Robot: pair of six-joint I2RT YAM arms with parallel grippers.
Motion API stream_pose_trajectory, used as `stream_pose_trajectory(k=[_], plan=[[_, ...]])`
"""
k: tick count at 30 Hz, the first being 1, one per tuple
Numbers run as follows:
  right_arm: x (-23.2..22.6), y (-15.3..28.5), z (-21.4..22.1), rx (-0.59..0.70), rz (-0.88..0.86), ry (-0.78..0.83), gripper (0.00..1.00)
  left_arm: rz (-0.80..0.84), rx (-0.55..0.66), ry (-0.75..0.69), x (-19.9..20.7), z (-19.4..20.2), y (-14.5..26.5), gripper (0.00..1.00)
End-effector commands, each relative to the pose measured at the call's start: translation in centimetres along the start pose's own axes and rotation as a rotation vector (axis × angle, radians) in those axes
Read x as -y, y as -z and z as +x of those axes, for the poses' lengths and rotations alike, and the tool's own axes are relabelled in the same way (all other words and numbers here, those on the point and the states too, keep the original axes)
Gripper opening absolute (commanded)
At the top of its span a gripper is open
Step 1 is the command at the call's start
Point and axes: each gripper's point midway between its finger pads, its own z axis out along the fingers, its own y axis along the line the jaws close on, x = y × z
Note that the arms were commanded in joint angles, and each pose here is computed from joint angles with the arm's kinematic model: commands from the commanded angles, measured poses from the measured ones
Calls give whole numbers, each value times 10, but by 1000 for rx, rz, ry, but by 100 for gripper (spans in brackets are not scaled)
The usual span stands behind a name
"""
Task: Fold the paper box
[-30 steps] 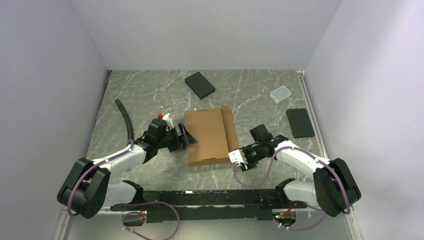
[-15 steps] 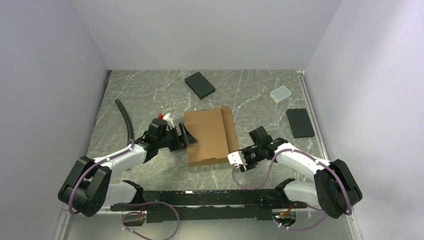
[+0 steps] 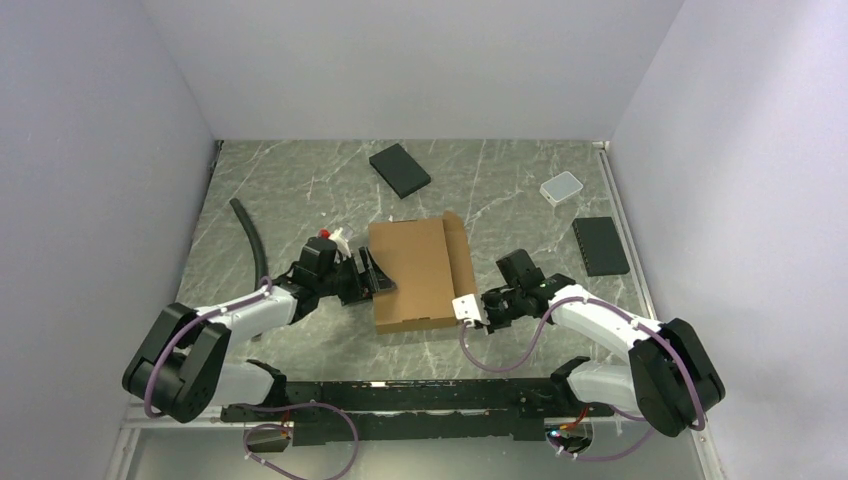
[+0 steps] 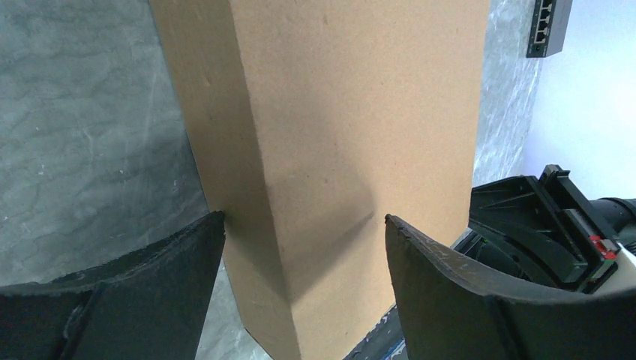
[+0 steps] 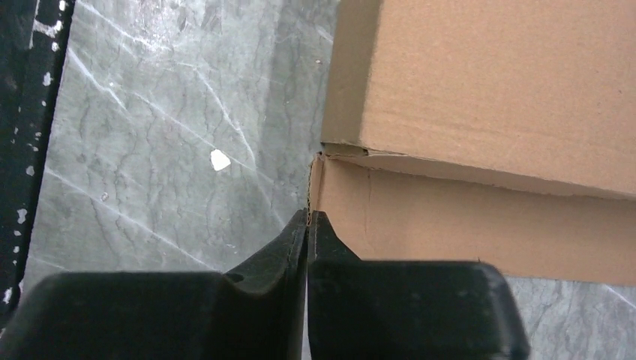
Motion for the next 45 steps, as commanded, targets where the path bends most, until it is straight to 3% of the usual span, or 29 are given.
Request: stream_pose_trajectory(k=[1,10,21,45], plan=[[13,4,-25,84,15,-28,0,40,-9,1,7,-1,-3,81],[19,5,-31,94,8,-113,0,45,-41,-2,7,3,-6,74],[35,-3,-41,-3,46,-136,0,22,-106,29,6,8,-12,67],[14,-4,-9,-137,52,-219,0,-34,-112,28,-3,10,-7,67]])
